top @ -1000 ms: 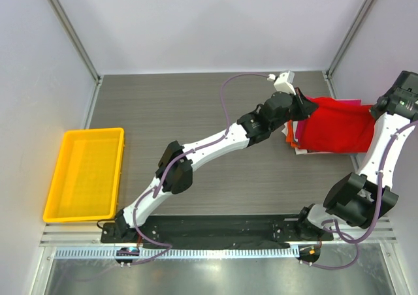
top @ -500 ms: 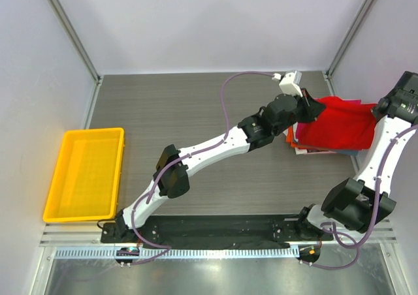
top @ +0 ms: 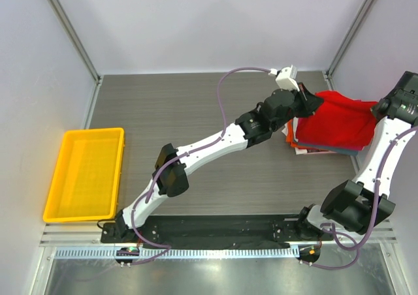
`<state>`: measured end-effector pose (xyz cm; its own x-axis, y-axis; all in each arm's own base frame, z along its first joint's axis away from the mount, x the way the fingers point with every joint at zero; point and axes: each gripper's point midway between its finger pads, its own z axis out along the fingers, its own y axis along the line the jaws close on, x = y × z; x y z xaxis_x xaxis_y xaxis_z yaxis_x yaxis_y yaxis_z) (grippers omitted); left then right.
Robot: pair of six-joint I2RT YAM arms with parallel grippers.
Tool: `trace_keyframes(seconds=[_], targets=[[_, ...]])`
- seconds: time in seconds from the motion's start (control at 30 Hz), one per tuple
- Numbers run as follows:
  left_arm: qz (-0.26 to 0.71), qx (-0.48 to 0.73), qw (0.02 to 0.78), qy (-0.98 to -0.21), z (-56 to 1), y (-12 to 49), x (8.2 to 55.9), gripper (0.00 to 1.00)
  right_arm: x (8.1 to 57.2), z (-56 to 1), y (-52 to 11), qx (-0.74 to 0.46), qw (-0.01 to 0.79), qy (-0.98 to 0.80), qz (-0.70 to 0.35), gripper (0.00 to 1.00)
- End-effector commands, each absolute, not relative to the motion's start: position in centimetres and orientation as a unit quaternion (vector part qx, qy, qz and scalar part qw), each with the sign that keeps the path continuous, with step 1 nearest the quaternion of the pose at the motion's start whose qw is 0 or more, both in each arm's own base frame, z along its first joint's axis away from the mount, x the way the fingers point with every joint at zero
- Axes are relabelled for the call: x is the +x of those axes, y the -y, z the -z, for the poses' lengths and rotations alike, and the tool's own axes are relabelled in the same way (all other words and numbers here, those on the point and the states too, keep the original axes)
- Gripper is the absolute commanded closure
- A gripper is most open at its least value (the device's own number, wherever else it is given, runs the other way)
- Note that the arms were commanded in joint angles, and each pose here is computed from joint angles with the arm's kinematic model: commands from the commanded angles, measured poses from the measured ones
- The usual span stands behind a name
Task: Fold and stack the t-shirts
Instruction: Neatly place the folded tshirt to the corner
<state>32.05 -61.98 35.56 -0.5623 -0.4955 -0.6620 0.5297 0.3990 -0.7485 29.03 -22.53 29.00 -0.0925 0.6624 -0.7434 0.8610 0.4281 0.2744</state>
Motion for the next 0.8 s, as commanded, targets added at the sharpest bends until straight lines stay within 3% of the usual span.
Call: trace_keyframes(seconds=[0.0,0.53,0.77], targets=[[0.582,-0.030,0.511,-0.632,-42.4,59.6,34.0,1.00,29.2,-30.8,24.5,0.531,0.453,-0.701,0.142,0.99],[0.606,-0.088,0.468,-0.637,-36.2,59.9,40.7,1.00,32.7,-28.3,26.7,0.540,0.448,-0.700,0.133,0.99],[0.612,-0.135,0.488,-0.608,-33.8,59.6,44.3,1.00,35.5,-26.5,27.9,0.548,0.461,-0.690,0.108,0.99]])
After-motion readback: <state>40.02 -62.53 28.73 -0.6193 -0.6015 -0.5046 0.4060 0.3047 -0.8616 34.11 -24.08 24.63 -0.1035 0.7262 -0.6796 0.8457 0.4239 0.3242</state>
